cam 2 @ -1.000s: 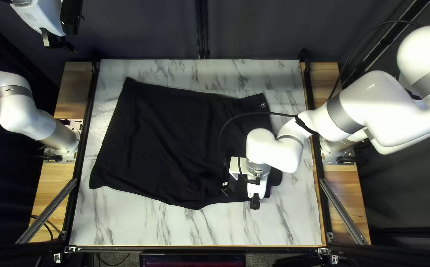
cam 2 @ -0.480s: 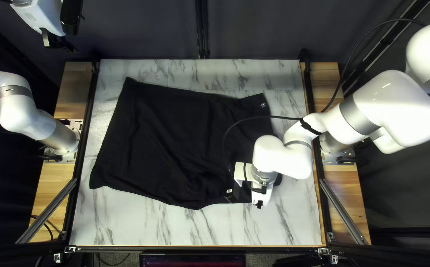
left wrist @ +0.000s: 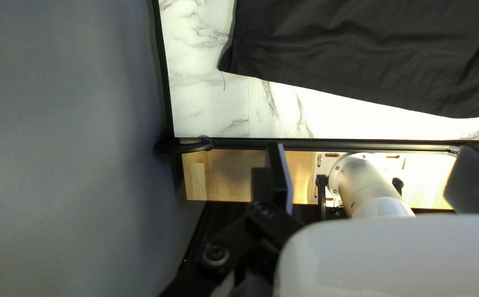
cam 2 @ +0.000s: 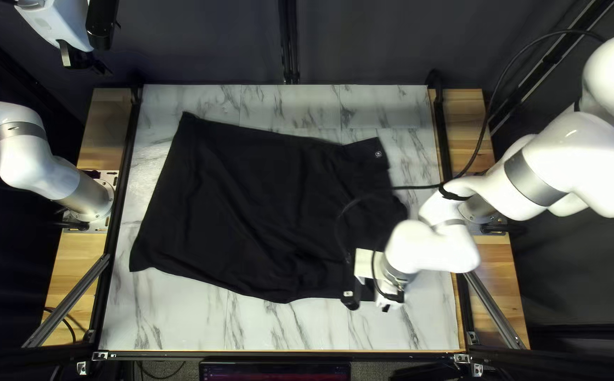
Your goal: Fold t-shirt
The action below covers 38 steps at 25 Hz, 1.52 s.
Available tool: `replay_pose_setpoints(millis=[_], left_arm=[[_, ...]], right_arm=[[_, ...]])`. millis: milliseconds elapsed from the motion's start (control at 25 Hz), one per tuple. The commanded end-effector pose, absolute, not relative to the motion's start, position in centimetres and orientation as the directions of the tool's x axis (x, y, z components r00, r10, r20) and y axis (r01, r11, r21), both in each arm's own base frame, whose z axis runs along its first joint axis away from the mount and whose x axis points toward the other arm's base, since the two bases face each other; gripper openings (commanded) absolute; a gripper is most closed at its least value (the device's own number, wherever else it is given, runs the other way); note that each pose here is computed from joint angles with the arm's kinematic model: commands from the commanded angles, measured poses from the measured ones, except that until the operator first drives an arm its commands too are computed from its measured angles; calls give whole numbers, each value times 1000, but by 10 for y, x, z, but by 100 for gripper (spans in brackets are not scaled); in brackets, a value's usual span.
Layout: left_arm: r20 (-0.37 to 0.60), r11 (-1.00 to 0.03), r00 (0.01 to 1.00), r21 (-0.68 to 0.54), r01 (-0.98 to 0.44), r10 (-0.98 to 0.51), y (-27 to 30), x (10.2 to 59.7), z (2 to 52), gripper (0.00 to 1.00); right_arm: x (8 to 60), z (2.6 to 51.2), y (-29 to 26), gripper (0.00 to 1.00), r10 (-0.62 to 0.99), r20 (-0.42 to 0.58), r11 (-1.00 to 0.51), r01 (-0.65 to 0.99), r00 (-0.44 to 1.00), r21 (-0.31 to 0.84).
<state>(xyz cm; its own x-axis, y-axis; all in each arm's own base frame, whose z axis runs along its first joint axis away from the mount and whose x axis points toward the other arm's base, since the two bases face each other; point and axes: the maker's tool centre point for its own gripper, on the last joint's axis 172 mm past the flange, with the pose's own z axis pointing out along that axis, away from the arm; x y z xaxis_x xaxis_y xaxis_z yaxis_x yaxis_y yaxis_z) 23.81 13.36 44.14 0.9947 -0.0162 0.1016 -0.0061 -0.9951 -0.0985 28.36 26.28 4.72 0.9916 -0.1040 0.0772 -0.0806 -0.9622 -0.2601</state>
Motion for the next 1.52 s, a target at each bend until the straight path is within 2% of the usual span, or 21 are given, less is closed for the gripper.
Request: replay_pose_setpoints(millis=[40, 520, 960, 1000, 1040, 1080, 1120, 1520], left_arm=[[102, -995, 995, -98, -6, -16, 134, 238, 441, 100], [102, -995, 995, -98, -6, -16, 134, 238, 441, 100], [102, -995, 995, -98, -6, -16, 134, 238, 441, 100], [102, -995, 995, -98, -6, -16, 134, 238, 441, 100], [102, -995, 995, -98, -6, -16, 134, 238, 441, 100], [102, -995, 995, -98, -6, -16, 134, 238, 441, 100], [102, -995, 995, -98, -6, -16, 134, 238, 441, 100], [102, -995, 995, -98, -6, -16, 134, 238, 441, 100]], right_arm=[[292, 50, 258, 100, -105, 70, -956, -82, 992, -281], [288, 40, 260, 100, -149, -25, -908, -147, 989, -392], [311, 39, 268, 98, -126, -1, -898, -114, 992, -425], [312, 39, 269, 89, -123, 2, -899, -111, 992, -424], [312, 39, 270, 87, -119, 6, -900, -105, 993, -423], [312, 39, 271, 30, -118, 8, -901, -103, 993, -422], [310, 38, 272, 2, -116, 12, -902, -100, 993, -421], [293, 45, 285, 0, -131, 52, -933, -105, 990, -345]])
